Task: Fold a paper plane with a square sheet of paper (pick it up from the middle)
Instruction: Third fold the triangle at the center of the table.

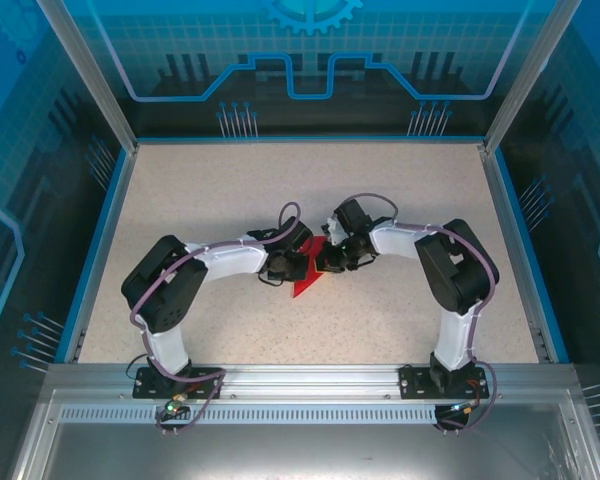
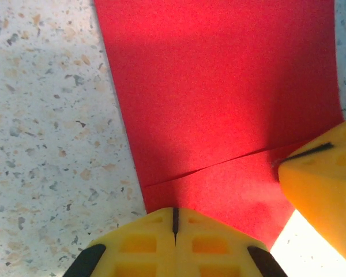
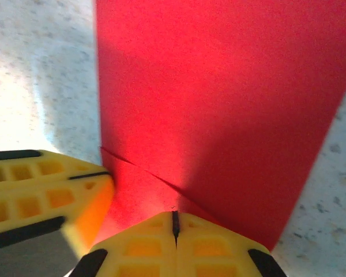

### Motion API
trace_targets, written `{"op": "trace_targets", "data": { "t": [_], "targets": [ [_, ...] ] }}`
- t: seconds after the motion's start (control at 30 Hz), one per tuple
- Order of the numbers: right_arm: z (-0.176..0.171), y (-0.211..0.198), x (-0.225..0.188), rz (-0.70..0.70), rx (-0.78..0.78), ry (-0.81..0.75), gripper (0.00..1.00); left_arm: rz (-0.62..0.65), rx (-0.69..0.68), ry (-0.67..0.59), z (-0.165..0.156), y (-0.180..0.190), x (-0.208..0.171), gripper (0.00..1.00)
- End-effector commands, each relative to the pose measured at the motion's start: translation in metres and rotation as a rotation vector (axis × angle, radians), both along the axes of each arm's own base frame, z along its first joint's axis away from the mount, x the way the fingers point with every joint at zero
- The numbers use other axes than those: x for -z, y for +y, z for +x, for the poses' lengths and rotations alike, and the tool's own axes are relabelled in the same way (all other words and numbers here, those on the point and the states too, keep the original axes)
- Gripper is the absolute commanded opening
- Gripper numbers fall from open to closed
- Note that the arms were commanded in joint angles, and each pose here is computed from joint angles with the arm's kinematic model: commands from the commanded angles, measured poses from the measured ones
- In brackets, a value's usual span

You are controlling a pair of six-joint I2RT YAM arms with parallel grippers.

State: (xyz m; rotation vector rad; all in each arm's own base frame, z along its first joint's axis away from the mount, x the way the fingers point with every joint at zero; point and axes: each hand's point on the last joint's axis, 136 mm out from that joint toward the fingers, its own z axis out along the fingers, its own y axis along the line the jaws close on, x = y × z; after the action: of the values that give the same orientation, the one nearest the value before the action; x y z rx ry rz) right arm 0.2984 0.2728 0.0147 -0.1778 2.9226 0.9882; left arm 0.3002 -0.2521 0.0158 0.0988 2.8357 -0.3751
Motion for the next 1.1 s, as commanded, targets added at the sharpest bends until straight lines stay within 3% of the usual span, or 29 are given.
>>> {"op": "trace_targets", "data": {
  "t": [0.0,0.17,0.4,0.63,1.07],
  "targets": [
    [-0.013,-0.003,0.016,-0.018,0.017,0.061,0.0,-0.024,0.041,-0.001,-0.005,0.001,-0.003,0.0],
    [-0.024,-0.018,0.038,-0.097,0.049,0.111,0.0,-0.087,0.002,-0.006,-0.002,-0.007,-0.018,0.0],
    [-0.032,-0.03,0.052,-0.146,0.109,0.15,0.0,-0.278,-0.115,-0.027,-0.001,-0.022,-0.066,0.0],
    [-0.035,-0.035,0.057,-0.173,0.143,0.167,0.0,-0.33,-0.307,0.127,-0.026,-0.024,-0.048,0.0],
    [-0.04,-0.037,0.06,-0.177,0.144,0.183,0.0,-0.421,-0.416,0.118,-0.016,-0.039,-0.019,0.0]
  ]
}}
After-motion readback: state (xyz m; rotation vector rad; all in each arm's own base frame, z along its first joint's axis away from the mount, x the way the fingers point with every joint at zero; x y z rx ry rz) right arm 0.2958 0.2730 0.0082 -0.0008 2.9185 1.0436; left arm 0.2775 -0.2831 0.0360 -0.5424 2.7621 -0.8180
